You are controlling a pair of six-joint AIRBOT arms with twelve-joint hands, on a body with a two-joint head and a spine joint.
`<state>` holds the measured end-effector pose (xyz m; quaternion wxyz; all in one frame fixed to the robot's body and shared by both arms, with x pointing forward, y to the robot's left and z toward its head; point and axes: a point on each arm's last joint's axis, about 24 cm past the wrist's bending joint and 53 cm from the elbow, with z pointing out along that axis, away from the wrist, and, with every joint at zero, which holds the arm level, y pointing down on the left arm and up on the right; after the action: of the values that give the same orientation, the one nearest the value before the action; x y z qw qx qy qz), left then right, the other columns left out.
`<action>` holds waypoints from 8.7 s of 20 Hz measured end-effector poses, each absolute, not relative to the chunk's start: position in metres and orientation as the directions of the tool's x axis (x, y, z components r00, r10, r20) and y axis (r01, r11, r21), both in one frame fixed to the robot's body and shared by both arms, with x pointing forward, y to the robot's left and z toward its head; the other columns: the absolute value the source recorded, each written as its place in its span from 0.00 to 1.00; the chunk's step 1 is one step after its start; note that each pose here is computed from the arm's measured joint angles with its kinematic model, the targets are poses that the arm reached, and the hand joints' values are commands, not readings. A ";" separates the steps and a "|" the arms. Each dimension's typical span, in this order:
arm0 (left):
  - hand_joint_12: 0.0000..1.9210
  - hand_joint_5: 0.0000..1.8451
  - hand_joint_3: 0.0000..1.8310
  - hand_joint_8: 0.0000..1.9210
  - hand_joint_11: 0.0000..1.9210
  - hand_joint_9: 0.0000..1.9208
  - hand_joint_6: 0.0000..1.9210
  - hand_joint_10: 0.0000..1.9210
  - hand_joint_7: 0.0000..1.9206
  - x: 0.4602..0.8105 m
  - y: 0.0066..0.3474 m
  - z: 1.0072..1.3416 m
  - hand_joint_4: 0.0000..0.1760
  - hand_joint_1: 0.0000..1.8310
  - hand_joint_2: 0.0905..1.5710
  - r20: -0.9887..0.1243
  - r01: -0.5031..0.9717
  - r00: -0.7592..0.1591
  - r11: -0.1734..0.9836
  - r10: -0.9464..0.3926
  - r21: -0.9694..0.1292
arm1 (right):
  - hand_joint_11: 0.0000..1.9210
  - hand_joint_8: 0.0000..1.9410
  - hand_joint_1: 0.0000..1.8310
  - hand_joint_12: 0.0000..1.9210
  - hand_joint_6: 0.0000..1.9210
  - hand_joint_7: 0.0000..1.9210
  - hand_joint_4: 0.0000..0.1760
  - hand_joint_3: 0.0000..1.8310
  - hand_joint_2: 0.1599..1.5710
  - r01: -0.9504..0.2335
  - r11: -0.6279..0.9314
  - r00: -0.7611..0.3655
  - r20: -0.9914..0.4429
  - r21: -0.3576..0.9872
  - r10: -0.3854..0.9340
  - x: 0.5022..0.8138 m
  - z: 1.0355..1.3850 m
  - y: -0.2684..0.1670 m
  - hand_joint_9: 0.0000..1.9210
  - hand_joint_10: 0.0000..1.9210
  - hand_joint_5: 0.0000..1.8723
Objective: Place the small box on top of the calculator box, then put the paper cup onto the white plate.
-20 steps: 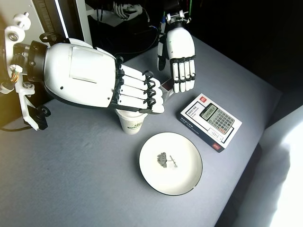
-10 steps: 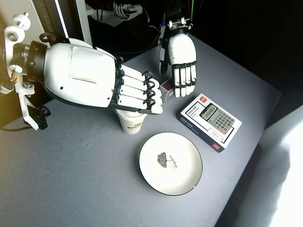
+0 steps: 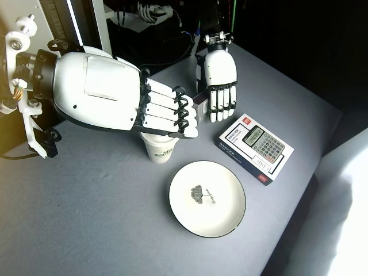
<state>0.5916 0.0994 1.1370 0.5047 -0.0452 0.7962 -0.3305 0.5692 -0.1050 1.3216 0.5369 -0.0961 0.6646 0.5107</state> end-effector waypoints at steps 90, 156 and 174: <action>0.24 0.07 0.00 0.00 0.00 0.10 0.00 0.00 0.10 0.690 0.127 1.292 0.00 0.19 0.60 -0.758 0.446 -0.299 0.618 -0.579 -0.648 | 0.00 0.00 0.50 0.00 0.00 0.00 0.00 0.00 0.50 -0.774 0.341 -0.448 -0.843 0.533 0.299 0.584 1.313 -0.041 0.00 0.00 0.00; 0.29 0.13 0.00 0.00 0.00 0.15 0.00 0.00 0.15 0.581 0.105 1.245 0.00 0.17 0.69 -0.902 0.661 -0.367 0.618 -0.228 -0.425 | 0.40 0.48 0.81 0.87 0.59 0.47 0.00 0.00 0.70 -0.679 0.310 -0.577 -0.745 0.665 0.335 0.612 1.314 -0.031 0.44 0.61 0.44; 0.31 0.15 0.00 0.00 0.00 0.16 0.00 0.00 0.17 0.581 0.103 1.244 0.00 0.17 0.70 -0.904 0.666 -0.366 0.616 -0.221 -0.420 | 0.38 0.49 0.81 0.88 0.61 0.47 0.00 0.00 0.70 -0.640 0.394 -0.501 -0.748 0.659 0.435 0.739 1.334 -0.034 0.44 0.62 0.42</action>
<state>0.5805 0.1030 1.2438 0.5414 0.1551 0.7176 -0.4096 0.7395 -0.0335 1.3336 0.4935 -0.0761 0.6736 0.5449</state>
